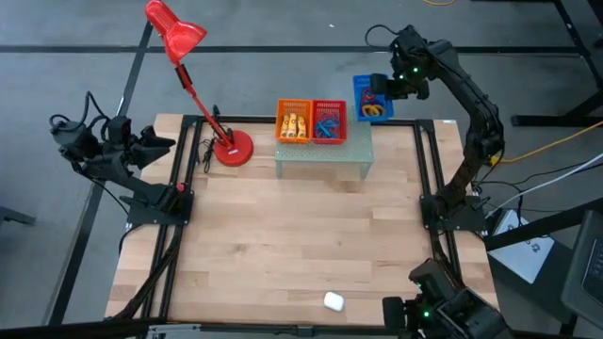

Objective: Pick & Place Office Desk Supplies
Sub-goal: Put the blue bin on the shelf

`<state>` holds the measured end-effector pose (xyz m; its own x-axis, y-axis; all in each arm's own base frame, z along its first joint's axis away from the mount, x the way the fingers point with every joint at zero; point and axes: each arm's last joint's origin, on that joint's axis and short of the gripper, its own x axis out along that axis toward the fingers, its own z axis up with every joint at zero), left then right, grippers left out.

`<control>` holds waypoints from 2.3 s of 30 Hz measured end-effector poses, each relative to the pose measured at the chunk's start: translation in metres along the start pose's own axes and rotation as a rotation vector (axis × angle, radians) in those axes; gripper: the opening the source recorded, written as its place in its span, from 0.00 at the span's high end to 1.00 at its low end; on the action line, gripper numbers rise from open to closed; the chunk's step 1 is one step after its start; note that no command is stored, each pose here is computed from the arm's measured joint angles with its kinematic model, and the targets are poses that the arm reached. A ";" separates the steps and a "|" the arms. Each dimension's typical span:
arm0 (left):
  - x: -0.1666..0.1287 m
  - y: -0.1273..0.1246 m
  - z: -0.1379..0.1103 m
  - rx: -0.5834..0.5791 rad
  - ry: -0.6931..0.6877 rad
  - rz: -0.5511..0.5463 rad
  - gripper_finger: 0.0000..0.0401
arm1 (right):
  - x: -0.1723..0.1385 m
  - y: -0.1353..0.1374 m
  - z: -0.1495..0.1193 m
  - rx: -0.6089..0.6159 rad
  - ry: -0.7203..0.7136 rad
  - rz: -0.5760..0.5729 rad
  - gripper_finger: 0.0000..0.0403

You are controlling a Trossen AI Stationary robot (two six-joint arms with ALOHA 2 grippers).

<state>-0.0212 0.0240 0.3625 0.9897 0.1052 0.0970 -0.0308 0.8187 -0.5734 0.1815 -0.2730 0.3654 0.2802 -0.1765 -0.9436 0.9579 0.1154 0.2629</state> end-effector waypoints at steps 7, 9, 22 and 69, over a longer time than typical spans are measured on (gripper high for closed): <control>0.000 0.000 0.000 0.002 -0.002 0.003 0.53 | 0.019 -0.006 -0.008 0.046 0.099 -0.039 0.99; 0.000 0.000 0.000 0.004 -0.002 0.003 0.53 | 0.027 -0.007 -0.012 0.058 0.121 -0.057 0.99; 0.000 0.000 0.000 -0.001 -0.003 0.003 0.53 | 0.027 -0.010 -0.053 0.140 0.066 -0.007 0.99; 0.000 -0.001 0.000 0.013 0.016 -0.028 0.53 | 0.049 0.018 -0.067 0.107 0.115 0.018 0.99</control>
<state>-0.0212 0.0231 0.3627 0.9923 0.0733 0.1000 -0.0048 0.8287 -0.5597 0.2085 -0.2143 0.3107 0.2940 -0.0613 -0.9538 0.9558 0.0114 0.2939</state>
